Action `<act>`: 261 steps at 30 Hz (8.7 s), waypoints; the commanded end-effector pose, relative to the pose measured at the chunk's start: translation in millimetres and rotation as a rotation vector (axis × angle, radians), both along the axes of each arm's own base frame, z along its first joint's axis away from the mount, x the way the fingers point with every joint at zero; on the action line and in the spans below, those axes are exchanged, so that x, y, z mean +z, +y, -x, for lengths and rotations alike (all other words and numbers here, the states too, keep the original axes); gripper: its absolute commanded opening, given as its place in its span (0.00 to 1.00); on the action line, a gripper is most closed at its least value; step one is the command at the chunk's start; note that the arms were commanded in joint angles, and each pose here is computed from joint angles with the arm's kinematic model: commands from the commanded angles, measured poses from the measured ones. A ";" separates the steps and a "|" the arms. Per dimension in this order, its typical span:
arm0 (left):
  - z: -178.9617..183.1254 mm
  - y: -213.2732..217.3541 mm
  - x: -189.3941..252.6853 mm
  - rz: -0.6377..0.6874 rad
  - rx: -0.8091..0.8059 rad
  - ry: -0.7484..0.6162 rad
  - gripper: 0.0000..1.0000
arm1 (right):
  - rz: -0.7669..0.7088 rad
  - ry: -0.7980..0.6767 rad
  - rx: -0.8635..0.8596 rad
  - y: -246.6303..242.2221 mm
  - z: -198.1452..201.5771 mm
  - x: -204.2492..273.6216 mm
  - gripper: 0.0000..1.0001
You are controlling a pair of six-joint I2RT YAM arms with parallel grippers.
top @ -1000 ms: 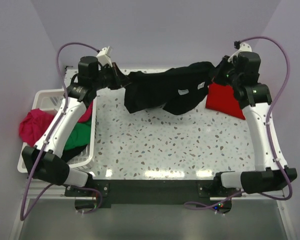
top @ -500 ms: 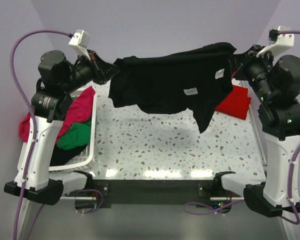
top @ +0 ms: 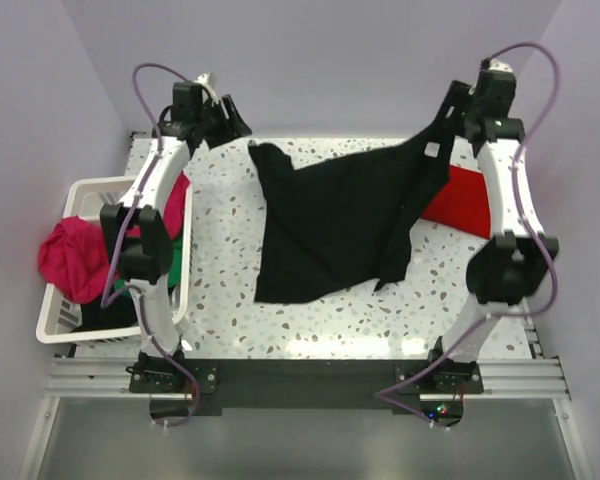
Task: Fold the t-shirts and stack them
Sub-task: Flatten the tshirt out
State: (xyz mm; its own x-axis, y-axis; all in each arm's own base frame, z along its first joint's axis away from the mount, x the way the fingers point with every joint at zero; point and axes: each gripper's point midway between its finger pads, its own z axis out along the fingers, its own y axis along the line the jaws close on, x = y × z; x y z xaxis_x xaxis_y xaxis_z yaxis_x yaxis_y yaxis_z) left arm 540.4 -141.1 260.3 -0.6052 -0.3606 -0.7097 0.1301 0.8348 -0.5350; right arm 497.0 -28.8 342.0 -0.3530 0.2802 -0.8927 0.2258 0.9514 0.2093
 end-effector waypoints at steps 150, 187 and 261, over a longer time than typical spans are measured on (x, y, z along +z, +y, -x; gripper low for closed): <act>225.2 52.1 -182.8 -0.402 0.003 0.580 0.00 | -0.003 0.675 0.199 96.1 214.5 -205.6 0.00; 211.7 71.1 -180.8 -0.431 -0.001 0.558 0.00 | -0.266 1.059 -0.350 15.9 297.9 -327.2 0.52; 100.8 14.5 290.9 0.147 0.088 -0.640 0.00 | -0.146 -0.624 -0.011 -0.1 56.8 252.9 0.00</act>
State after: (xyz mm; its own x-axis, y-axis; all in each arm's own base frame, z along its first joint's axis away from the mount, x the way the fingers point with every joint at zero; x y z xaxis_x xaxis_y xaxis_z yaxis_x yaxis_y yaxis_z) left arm 481.7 -135.0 436.3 -0.3001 -0.4543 -0.8388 0.2415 0.8145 -0.5276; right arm 501.4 -36.8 461.8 -0.0883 0.4244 -0.9012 0.1893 0.8954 0.4031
